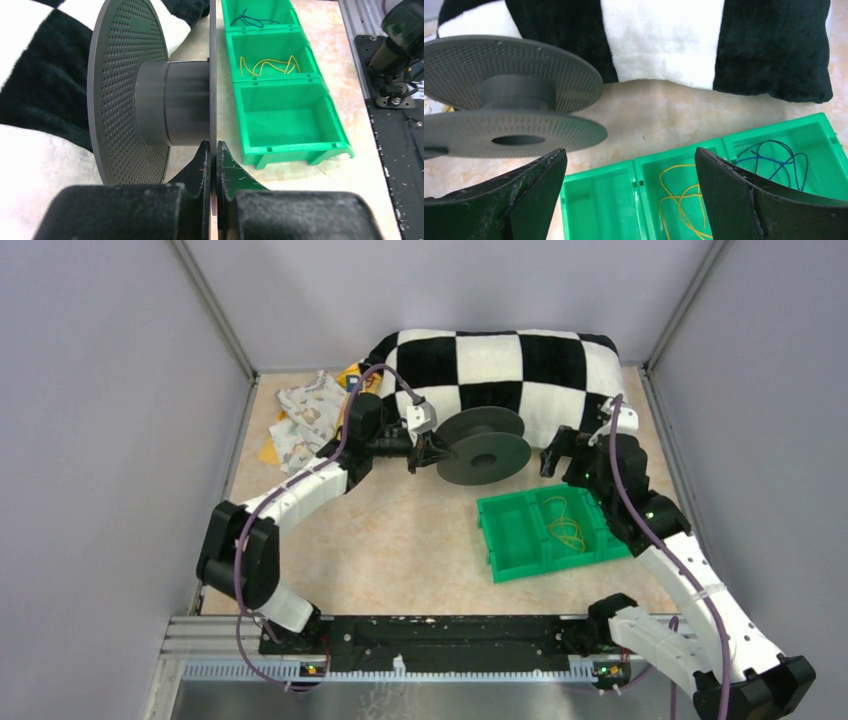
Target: Wrap the cables
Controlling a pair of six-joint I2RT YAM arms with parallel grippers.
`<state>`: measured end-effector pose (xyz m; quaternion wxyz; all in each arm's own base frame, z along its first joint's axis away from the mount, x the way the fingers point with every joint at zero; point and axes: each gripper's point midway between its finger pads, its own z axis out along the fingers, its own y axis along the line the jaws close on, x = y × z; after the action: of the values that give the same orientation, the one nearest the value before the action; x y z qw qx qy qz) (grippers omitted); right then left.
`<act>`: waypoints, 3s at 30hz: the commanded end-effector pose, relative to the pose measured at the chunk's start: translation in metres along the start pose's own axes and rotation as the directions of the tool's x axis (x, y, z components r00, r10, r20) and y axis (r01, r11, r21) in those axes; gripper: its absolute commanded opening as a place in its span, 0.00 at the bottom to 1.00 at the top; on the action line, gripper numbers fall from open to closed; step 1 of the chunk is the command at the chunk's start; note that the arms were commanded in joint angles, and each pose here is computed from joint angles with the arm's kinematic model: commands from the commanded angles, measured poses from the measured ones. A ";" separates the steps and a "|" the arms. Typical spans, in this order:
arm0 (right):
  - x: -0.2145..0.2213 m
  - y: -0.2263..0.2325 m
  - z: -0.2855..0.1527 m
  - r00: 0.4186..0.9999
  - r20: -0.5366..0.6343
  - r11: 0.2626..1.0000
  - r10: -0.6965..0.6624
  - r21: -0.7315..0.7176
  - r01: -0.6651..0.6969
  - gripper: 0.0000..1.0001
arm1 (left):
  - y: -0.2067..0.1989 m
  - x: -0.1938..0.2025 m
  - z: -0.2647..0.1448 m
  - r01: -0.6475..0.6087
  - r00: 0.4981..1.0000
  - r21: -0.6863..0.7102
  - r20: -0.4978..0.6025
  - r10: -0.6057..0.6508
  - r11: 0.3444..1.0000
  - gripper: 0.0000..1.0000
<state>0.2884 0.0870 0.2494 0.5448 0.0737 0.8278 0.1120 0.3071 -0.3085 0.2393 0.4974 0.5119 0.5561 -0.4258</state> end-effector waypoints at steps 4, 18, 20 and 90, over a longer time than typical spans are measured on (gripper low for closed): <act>-0.012 -0.009 -0.019 0.999 0.041 0.999 0.003 0.041 -0.005 0.99 | 0.031 -0.028 0.024 -0.250 0.965 0.044 0.093 0.245 0.967 0.00; 0.015 -0.049 -0.019 0.999 -0.047 0.969 -0.028 0.244 0.038 0.99 | 0.030 0.002 0.066 -0.142 0.988 0.150 0.074 0.132 0.979 0.29; 0.021 -0.056 -0.018 0.998 -0.061 0.959 -0.017 0.283 0.034 0.99 | 0.032 -0.001 0.067 -0.125 0.990 0.142 0.077 0.114 0.982 0.32; -0.133 0.112 -0.139 0.948 0.255 0.715 -0.190 -0.626 0.312 0.00 | 0.017 -0.130 -0.079 0.196 0.981 -0.470 0.088 -0.175 0.860 0.99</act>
<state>0.2652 0.1083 0.4098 0.6186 -0.1037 0.7488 0.2142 0.3053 -0.2401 0.3228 0.5179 0.2814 0.7384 -0.3277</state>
